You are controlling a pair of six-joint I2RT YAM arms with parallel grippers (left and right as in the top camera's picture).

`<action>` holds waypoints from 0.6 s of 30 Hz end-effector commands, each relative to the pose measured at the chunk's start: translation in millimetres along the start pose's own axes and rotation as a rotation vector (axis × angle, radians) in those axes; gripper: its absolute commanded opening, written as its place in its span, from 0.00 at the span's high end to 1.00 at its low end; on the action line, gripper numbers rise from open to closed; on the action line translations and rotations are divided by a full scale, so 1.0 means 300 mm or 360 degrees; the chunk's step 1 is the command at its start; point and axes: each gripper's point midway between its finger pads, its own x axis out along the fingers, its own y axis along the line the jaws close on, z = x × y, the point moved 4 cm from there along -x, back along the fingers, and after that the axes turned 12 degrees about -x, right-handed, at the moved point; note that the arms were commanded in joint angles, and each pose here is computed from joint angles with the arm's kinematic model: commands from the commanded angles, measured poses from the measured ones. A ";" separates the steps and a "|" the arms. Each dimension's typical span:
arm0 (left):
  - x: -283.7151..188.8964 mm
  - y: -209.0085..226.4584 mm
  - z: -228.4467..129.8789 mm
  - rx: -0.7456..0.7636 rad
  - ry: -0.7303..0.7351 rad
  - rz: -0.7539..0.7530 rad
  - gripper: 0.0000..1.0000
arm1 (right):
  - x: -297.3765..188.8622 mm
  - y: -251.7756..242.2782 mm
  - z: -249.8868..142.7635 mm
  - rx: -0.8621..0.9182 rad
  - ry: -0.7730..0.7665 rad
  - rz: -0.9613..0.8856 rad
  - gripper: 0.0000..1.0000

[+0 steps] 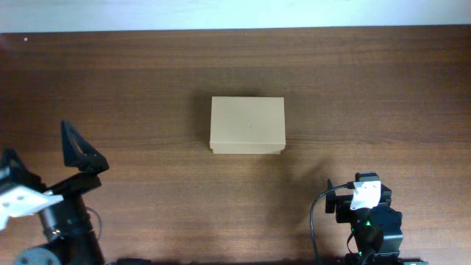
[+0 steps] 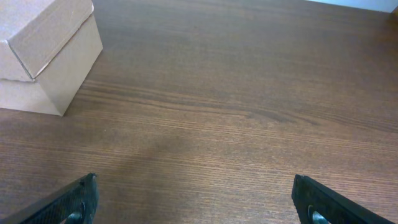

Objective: Pack container

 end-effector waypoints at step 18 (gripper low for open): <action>-0.060 0.282 -0.465 -0.0002 -0.0118 0.0069 0.00 | 0.002 0.000 -0.004 0.0019 -0.0007 -0.0004 0.01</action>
